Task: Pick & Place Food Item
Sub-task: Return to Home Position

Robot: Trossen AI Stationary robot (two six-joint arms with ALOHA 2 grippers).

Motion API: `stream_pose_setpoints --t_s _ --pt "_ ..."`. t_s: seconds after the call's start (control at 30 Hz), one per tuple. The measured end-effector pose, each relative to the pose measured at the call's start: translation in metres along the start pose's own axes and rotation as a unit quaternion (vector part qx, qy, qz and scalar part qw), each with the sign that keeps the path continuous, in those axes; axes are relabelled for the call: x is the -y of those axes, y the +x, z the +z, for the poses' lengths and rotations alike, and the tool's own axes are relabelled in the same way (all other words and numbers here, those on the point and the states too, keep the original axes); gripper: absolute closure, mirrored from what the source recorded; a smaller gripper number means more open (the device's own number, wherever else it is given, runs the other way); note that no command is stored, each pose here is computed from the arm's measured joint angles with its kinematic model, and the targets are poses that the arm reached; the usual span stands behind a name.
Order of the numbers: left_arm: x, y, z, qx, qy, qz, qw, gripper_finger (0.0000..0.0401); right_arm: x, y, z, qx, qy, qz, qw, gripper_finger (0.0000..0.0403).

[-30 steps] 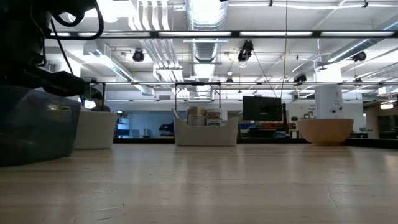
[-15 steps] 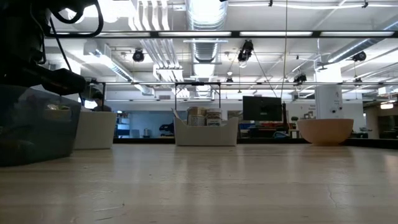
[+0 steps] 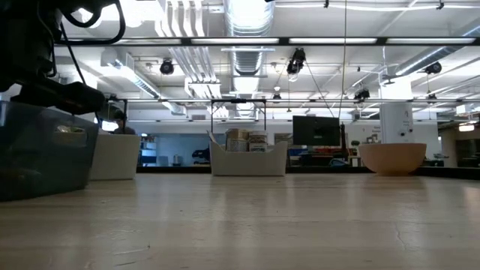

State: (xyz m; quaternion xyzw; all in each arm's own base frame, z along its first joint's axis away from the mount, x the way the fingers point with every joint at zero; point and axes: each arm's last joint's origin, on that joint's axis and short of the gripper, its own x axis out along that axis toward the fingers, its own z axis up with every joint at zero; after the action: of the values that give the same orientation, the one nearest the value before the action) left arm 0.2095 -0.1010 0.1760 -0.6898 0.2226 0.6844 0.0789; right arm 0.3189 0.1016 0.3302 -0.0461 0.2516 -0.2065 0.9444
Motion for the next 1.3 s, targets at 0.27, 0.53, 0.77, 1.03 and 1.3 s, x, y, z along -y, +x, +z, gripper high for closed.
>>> stream_pose_setpoints --t_s 0.27,0.53,0.77,1.03,1.3 --pt "0.001 0.0 0.0 0.001 0.012 -0.017 1.0 0.0186 0.0 0.0 0.0 0.0 0.0 0.0 1.0 0.0261" --pt "0.001 -0.009 -0.006 -0.02 0.07 -0.056 0.996 0.0119 0.0 0.0 0.0 0.0 0.0 0.0 1.0 0.0261" --pt "0.0 -0.026 0.001 -0.022 0.111 -0.092 0.989 0.0117 0.0 0.0 0.0 0.0 0.0 0.0 1.0 0.0261" --pt "-0.001 -0.041 0.01 -0.025 0.174 -0.146 0.974 0.0203 0.0 0.0 0.0 0.0 0.0 0.0 1.0 0.0261" --pt "0.0 -0.057 0.022 -0.011 0.279 -0.213 0.936 0.0356 0.0 0.0 0.0 0.0 0.0 0.0 1.0 0.0261"
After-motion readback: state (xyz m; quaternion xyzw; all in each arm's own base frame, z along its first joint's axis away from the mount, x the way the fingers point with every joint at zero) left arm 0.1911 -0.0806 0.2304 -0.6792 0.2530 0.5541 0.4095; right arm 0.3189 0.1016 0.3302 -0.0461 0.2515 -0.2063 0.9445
